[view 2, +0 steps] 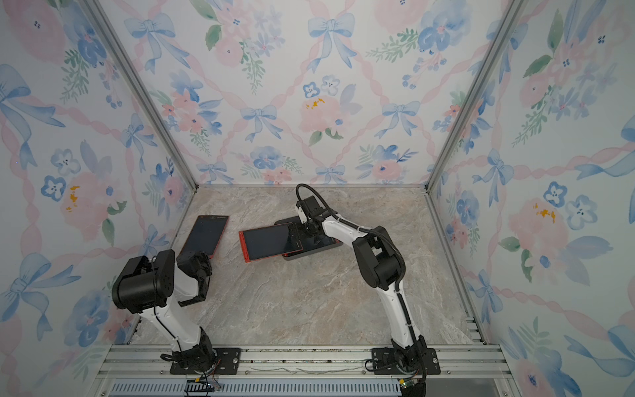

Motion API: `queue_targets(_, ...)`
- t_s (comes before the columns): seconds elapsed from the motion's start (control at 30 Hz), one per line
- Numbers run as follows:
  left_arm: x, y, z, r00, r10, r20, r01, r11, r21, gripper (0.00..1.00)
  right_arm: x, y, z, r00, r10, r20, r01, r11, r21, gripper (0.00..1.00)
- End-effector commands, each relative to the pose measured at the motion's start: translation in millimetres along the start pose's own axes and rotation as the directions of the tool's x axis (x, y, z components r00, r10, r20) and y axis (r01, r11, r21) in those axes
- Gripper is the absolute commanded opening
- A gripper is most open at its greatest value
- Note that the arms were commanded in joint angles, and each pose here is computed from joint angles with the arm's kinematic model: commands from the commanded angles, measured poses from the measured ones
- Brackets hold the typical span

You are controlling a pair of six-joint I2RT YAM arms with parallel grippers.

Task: Take out the writing tablet from the storage box
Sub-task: Place the writing tablet at the center of the board.

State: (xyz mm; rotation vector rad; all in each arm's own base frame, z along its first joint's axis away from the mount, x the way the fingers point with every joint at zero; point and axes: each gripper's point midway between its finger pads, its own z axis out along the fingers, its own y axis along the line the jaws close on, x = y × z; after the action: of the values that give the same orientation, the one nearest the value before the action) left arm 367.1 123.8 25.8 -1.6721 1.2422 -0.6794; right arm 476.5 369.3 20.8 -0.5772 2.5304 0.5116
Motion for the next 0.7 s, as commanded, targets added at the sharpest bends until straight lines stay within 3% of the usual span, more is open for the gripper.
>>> queue_targets(0.0,-3.0,35.0,-2.2,1.0,0.004,0.007,-0.004,0.993,-0.12,0.33,46.4,-13.2,23.0,0.989,0.018,-0.146,-0.012,0.999,0.04,1.0)
queue_targets(0.07,-3.0,35.4,-3.6,1.0,0.005,0.006,-0.004,0.993,-0.121,0.52,46.4,-13.3,22.9,0.989,0.018,-0.146,-0.012,0.999,0.04,1.0)
queue_targets(0.17,-6.5,39.7,-11.4,1.0,-0.011,0.024,0.014,0.992,-0.128,0.68,46.9,-13.3,23.6,0.989,0.017,-0.149,-0.011,0.999,0.04,1.0)
queue_targets(0.47,-9.1,43.4,-33.4,0.998,-0.057,0.035,0.061,0.991,-0.122,0.96,46.0,-11.7,24.2,0.989,0.014,-0.149,-0.009,0.999,0.034,1.0)
queue_targets(0.67,-6.1,37.2,-37.6,1.0,-0.004,0.02,0.008,0.984,-0.176,0.98,45.2,-10.2,23.8,0.989,0.012,-0.147,-0.008,1.0,0.027,1.0)
